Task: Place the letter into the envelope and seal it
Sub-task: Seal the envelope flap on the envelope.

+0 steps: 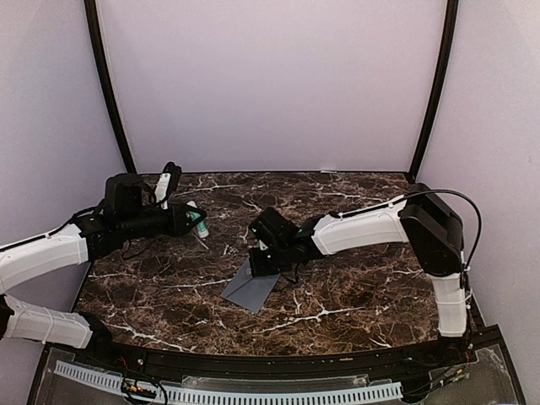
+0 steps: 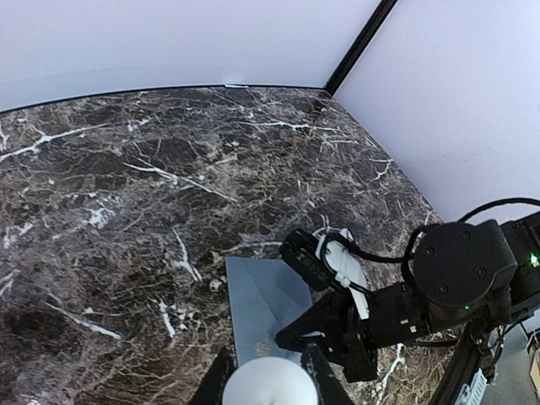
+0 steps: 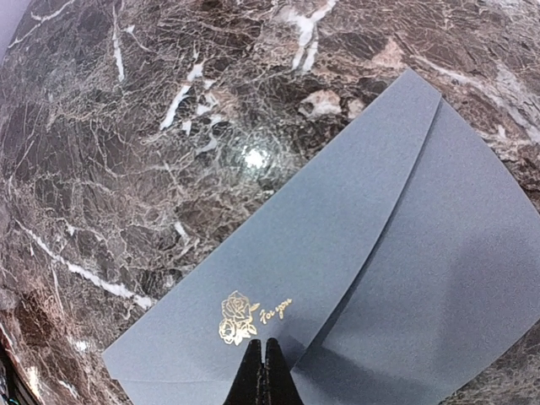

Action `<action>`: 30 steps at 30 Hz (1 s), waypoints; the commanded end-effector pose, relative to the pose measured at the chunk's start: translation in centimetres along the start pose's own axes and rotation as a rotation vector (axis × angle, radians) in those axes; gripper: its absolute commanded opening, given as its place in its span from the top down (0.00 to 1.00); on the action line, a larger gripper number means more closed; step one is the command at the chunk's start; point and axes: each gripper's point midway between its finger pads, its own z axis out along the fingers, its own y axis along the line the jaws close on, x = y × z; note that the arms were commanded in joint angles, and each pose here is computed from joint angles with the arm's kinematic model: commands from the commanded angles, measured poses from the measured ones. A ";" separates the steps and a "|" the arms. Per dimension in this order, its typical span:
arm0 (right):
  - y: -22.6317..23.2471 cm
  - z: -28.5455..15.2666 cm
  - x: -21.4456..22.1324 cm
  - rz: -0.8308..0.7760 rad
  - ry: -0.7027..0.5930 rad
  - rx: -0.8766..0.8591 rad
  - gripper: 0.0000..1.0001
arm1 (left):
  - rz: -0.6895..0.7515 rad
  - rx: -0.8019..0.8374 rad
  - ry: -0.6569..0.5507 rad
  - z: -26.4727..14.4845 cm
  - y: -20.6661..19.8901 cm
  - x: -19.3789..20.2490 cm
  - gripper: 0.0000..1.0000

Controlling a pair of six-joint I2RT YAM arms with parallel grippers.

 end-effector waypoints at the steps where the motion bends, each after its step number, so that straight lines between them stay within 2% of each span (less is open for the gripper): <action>1: -0.9 1.0 0.4 0.011 0.009 0.003 1.00 | -0.023 0.092 -0.074 0.4 -2.9 1.1 1.00; 7: -2.2 1.6 1.7 0.031 0.043 0.029 1.00 | 0.017 0.188 -0.105 1.8 -5.7 3.6 1.00; 13: -2.3 1.7 2.0 0.046 0.038 0.014 1.00 | 0.109 0.205 -0.101 3.4 -6.2 6.7 1.00; 18: -2.3 1.8 2.2 0.064 0.043 -0.002 1.00 | 0.176 0.164 -0.133 4.3 -5.6 8.7 1.00; 22: -2.6 1.8 2.3 0.075 0.049 -0.007 1.00 | 0.239 0.151 -0.112 5.4 -6.2 10.6 1.00; 30: -2.3 1.3 1.9 0.090 0.041 -0.044 1.00 | 0.314 0.043 -0.085 6.3 -3.9 12.6 1.00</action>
